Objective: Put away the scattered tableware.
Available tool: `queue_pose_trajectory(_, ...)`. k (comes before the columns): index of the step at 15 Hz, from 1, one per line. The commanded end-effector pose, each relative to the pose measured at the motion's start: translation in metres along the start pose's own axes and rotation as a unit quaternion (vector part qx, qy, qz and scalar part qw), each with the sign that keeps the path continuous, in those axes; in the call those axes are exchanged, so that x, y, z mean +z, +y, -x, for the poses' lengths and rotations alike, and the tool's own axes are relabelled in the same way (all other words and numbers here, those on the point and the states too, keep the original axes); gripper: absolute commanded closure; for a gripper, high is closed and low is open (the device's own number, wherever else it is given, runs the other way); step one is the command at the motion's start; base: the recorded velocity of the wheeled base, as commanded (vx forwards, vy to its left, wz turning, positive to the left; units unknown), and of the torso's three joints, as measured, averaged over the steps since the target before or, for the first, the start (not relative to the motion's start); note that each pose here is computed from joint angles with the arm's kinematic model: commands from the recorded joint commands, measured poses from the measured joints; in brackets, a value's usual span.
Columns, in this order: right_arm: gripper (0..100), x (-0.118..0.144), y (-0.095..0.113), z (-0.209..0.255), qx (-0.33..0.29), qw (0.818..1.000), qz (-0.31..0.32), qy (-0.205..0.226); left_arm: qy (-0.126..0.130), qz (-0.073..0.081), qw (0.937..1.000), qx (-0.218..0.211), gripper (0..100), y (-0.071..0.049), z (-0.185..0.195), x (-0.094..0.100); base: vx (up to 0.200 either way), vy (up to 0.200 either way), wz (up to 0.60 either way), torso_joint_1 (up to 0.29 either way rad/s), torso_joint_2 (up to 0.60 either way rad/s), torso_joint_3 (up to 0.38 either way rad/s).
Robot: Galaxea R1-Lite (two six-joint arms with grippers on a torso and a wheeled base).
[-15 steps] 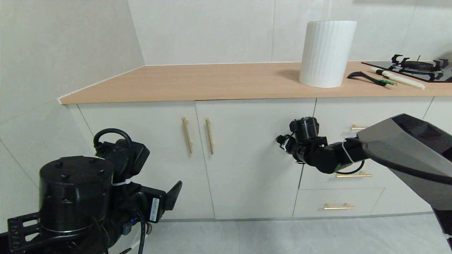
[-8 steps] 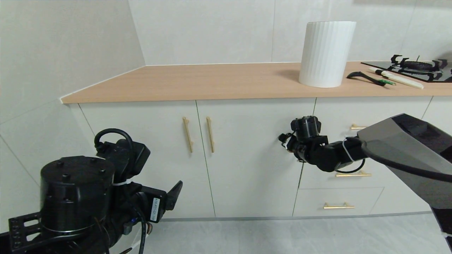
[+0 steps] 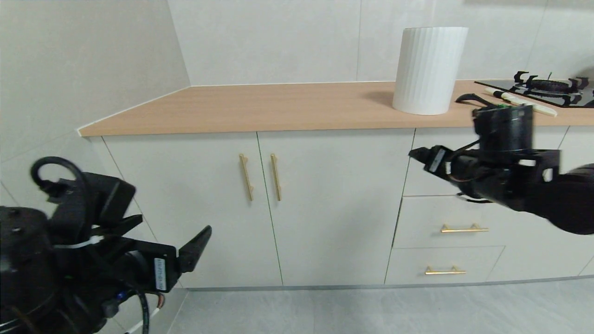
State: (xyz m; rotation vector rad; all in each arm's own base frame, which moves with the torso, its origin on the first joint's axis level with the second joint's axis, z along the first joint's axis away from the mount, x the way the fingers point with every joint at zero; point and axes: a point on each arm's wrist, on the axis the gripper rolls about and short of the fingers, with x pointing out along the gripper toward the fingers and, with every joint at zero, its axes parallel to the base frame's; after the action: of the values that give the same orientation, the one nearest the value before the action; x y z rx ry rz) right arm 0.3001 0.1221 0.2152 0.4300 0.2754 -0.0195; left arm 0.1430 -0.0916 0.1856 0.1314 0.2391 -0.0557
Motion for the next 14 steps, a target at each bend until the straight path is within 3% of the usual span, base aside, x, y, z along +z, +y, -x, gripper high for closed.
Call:
queue_pose_trajectory(1, 0, 0.025, -0.06, 0.172, 0.041, 0.991, 0.049, -0.115, -0.052, 0.034, 0.9971, 0.044, 0, 0.043, 0.046, -0.015, 0.0, 0.0, 0.0, 0.0, 0.0, 0.0)
queue_pose_trajectory(4, 0, -0.002, -0.12, 0.257, -0.002, 0.984, 0.056, -0.17, -0.077, 0.051, 0.992, 0.086, 0, 0.076, 0.101, -0.069, 0.0, 0.0, 0.0, 0.0, 0.0, 0.0)
queue_pose_trajectory(6, 0, -0.03, -0.145, 0.293, -0.032, 0.983, 0.074, -0.167, -0.071, 0.05, 0.9879, 0.128, 0, 0.087, 0.132, -0.099, 0.0, 0.0, 0.0, 0.0, 0.0, 0.0)
queue_pose_trajectory(9, 0, -0.07, -0.173, 0.331, -0.047, 0.971, 0.129, -0.194, -0.073, 0.062, 0.9853, 0.141, 0, 0.086, 0.151, -0.128, 0.0, 0.0, 0.0, 0.0, 0.0, 0.0)
queue_pose_trajectory(10, 0, -0.077, -0.176, 0.334, -0.065, 0.968, 0.136, -0.198, -0.068, 0.076, 0.9825, 0.156, 0, 0.086, 0.15, -0.13, 0.0, 0.0, 0.0, 0.0, 0.0, 0.0)
queue_pose_trajectory(12, 0, -0.081, -0.171, 0.333, -0.107, 0.965, 0.122, -0.207, -0.056, 0.081, 0.9815, 0.164, 0, 0.083, 0.147, -0.136, 0.0, 0.0, 0.0, 0.0, 0.0, 0.0)
queue_pose_trajectory(14, 0, -0.101, -0.172, 0.336, -0.107, 0.96, 0.12, -0.229, -0.038, 0.094, 0.974, 0.203, 0, 0.08, 0.141, -0.148, 0.0, 0.0, 0.0, 0.0, 0.0, 0.0)
